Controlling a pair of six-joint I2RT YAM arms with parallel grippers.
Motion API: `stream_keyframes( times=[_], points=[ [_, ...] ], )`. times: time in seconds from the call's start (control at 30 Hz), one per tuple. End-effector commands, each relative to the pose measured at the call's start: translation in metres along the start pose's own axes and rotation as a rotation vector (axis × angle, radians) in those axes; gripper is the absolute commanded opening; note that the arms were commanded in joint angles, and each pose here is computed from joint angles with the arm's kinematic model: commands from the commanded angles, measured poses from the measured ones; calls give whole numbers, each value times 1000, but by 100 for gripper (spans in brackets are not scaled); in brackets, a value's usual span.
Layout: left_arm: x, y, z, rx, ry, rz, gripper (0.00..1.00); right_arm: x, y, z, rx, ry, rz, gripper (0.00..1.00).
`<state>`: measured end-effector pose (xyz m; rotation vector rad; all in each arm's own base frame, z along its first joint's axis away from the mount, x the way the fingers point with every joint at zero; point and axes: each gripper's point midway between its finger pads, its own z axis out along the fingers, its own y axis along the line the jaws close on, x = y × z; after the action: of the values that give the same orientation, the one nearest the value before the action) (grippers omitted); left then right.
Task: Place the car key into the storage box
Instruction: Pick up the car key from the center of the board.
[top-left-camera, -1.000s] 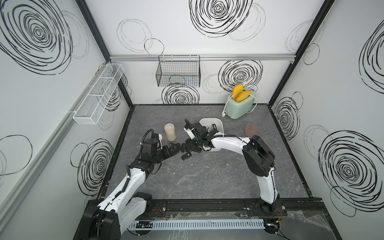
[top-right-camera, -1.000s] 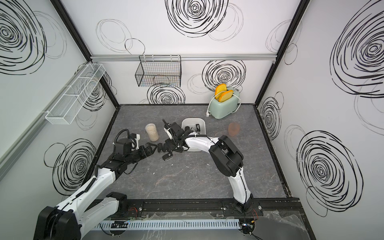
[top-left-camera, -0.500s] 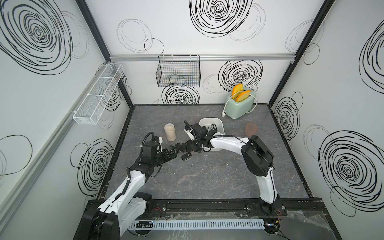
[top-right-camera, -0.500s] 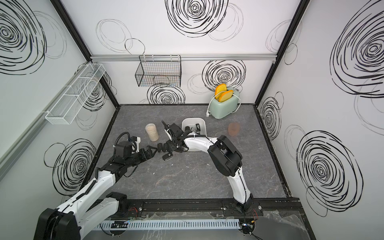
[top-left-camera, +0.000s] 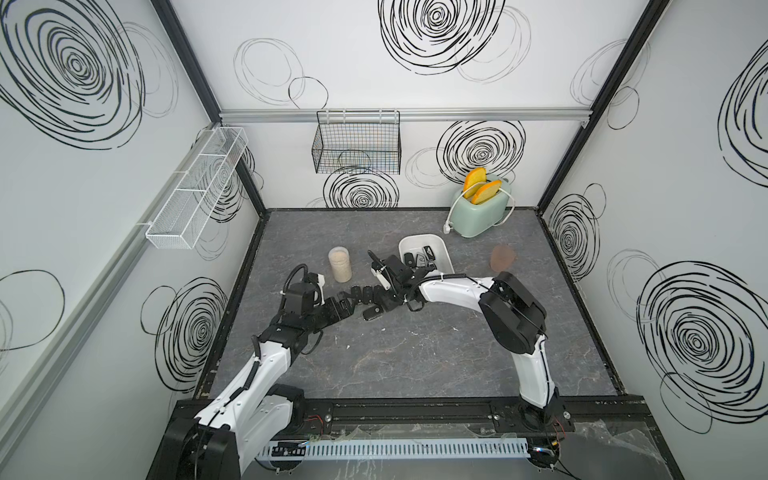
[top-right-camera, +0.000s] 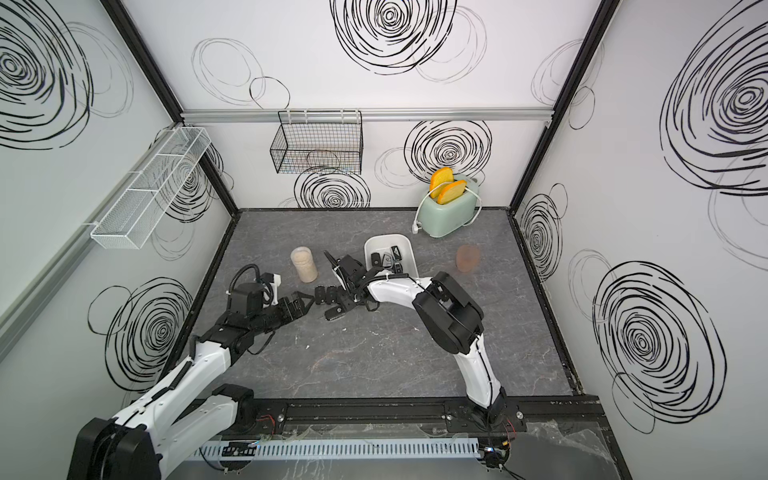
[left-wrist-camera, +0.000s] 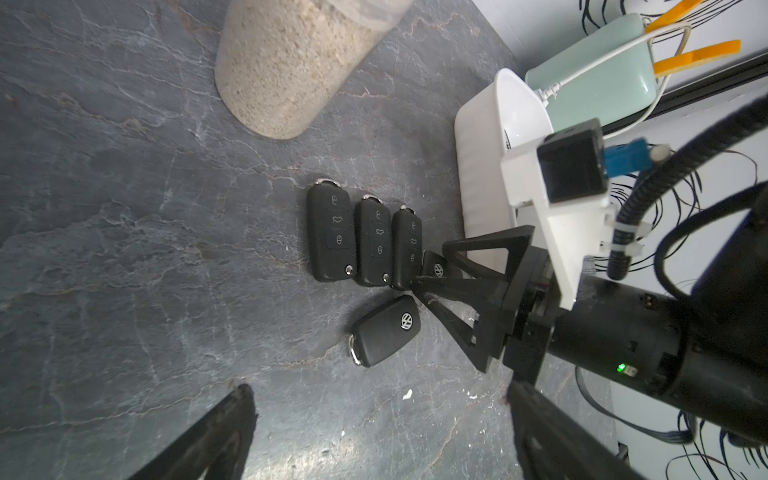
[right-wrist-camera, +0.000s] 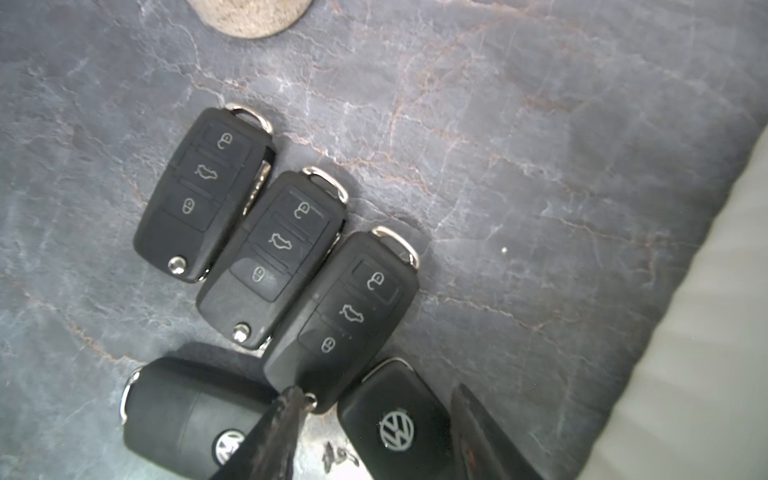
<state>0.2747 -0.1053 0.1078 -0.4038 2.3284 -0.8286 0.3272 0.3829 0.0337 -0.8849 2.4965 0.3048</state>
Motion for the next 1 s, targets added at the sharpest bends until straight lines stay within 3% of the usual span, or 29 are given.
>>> stream_keyframes(
  times=[0.0, 0.4, 0.97],
  points=[
    [-12, -7, -5, 24, -41, 16, 98, 10, -1, -7, 12, 33, -1, 60],
    [-15, -11, -8, 33, -55, 14, 98, 24, 11, -27, -69, 27, 62, 60],
    [-12, -9, -9, 29, -51, 11, 98, 43, 0, -4, 91, 90, -17, 56]
  ],
)
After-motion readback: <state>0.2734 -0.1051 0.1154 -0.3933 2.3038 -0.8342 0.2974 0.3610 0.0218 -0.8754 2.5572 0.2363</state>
